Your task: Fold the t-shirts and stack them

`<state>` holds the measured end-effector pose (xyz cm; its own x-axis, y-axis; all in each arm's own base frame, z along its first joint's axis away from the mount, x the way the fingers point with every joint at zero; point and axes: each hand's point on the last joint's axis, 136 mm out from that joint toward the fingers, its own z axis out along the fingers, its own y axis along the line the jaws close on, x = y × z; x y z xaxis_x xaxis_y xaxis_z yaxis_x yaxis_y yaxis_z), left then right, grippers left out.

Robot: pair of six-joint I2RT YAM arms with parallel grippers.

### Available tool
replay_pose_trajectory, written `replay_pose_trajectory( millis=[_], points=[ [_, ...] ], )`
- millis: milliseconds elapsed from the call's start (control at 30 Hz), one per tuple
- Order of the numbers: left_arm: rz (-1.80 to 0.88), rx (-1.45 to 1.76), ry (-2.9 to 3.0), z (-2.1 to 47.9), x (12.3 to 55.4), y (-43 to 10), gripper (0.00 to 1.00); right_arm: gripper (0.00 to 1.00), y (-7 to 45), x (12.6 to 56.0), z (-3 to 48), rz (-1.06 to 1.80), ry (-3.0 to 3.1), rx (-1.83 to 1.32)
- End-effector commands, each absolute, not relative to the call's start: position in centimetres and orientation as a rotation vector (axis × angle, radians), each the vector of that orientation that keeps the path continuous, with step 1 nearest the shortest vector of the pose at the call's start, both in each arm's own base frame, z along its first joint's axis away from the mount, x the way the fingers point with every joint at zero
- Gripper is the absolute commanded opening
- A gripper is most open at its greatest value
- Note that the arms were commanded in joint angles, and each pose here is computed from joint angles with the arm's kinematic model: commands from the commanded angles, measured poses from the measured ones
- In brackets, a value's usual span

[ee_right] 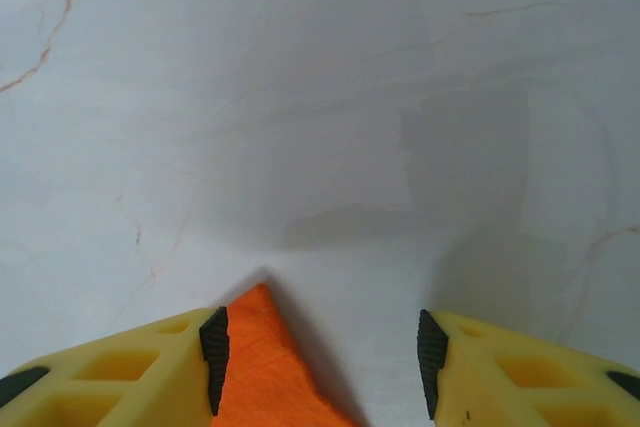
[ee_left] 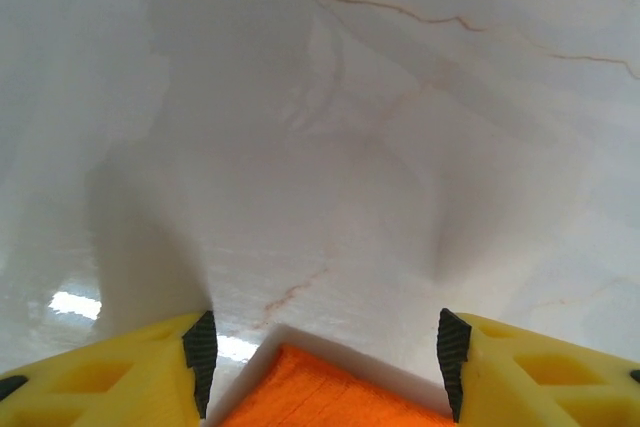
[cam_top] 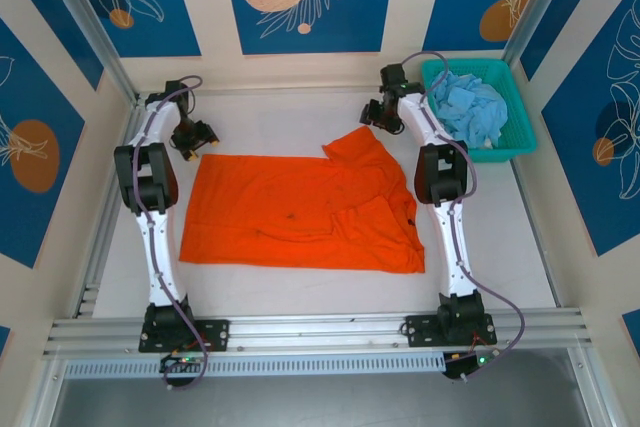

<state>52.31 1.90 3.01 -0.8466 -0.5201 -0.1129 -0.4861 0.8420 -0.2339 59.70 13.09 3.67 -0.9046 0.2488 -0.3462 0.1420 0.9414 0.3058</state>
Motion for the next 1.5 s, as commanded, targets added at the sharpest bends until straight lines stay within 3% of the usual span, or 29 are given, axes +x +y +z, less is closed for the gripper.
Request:
replay_pose_trajectory(
  millis=[0, 233, 767, 1200, 1467],
  points=[
    [-0.357, -0.740, 2.881, 1.7, 52.3, 1.1, 0.61, 0.55, 14.9, 59.9, 3.2, 0.445, 2.712, 0.219],
    [-0.392, -0.702, 2.913, 1.1, 51.8, 0.3, 0.61, 0.52, 15.0, 59.6, 1.9, 0.412, 2.737, 0.208],
    [-0.452, -0.650, 2.904, 1.6, 52.1, -1.1, 0.55, 0.26, 16.1, 59.0, 1.0, 0.449, 2.766, 0.170],
    [-0.447, -0.639, 2.904, 1.5, 52.2, -1.3, 0.48, 0.07, 15.3, 59.3, 2.5, 0.395, 2.746, 0.147],
    [-0.476, -0.602, 2.918, 1.2, 52.1, -2.5, 0.37, 0.03, 15.3, 59.1, 3.7, 0.408, 2.730, 0.149]
  ],
)
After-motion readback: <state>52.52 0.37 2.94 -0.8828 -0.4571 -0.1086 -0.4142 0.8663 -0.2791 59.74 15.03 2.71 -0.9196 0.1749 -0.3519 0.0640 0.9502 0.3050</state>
